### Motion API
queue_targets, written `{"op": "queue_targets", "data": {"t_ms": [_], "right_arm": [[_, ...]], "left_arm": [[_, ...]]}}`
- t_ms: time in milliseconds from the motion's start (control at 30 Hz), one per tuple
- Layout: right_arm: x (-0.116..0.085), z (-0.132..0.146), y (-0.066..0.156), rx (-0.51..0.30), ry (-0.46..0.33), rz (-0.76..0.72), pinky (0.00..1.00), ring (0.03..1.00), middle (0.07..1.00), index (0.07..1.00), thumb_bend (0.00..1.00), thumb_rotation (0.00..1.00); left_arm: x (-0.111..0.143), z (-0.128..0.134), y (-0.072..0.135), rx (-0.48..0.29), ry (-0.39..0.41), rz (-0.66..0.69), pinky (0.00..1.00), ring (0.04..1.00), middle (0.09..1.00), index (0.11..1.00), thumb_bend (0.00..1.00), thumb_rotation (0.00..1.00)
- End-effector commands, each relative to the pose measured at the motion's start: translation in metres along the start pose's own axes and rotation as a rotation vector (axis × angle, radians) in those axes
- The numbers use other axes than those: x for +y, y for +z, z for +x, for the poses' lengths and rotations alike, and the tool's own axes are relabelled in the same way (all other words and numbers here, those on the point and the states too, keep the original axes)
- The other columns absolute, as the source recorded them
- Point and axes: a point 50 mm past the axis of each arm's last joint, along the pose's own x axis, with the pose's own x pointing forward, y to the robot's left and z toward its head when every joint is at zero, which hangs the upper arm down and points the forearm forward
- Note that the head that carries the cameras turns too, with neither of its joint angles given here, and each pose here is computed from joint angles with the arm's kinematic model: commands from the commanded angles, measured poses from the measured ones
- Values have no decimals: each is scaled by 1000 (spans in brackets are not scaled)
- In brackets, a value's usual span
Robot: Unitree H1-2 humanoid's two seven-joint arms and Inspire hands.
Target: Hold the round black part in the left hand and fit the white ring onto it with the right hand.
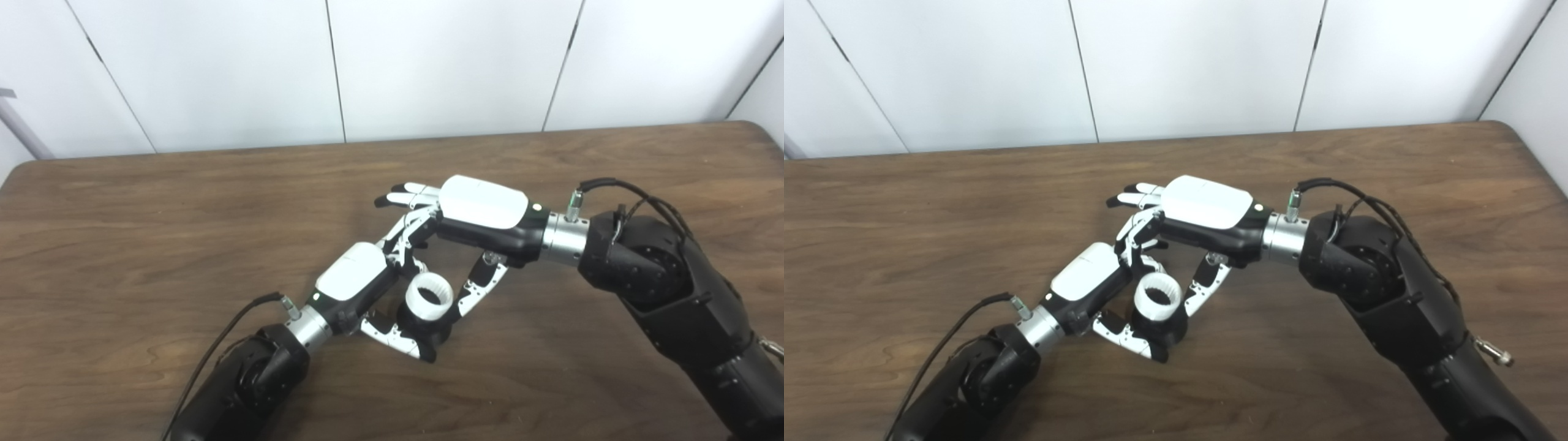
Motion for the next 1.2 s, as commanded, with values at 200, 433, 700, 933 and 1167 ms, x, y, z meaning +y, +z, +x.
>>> {"op": "queue_targets", "data": {"t_ms": [200,433,700,933,1167], "right_arm": [[-12,4,0,-29,-37,-45,1000,969,742,479,524,136],[-8,2,-2,-20,-25,-46,1000,974,743,479,524,136],[-2,0,-3,-14,-24,-31,1000,973,742,480,525,136],[2,2,-3,-7,-19,-18,1000,976,742,479,525,136],[5,4,-5,-11,-16,-15,1000,976,744,480,525,136]], "left_arm": [[0,5,10,-35,-27,11,1000,912,727,481,523,64],[1,5,11,-29,-26,12,1000,912,726,481,523,65],[4,6,14,-26,-35,5,1000,913,731,481,523,63],[5,6,14,-33,-32,9,1000,907,729,481,523,64],[5,7,17,-36,-32,9,1000,911,736,481,523,63]]}}
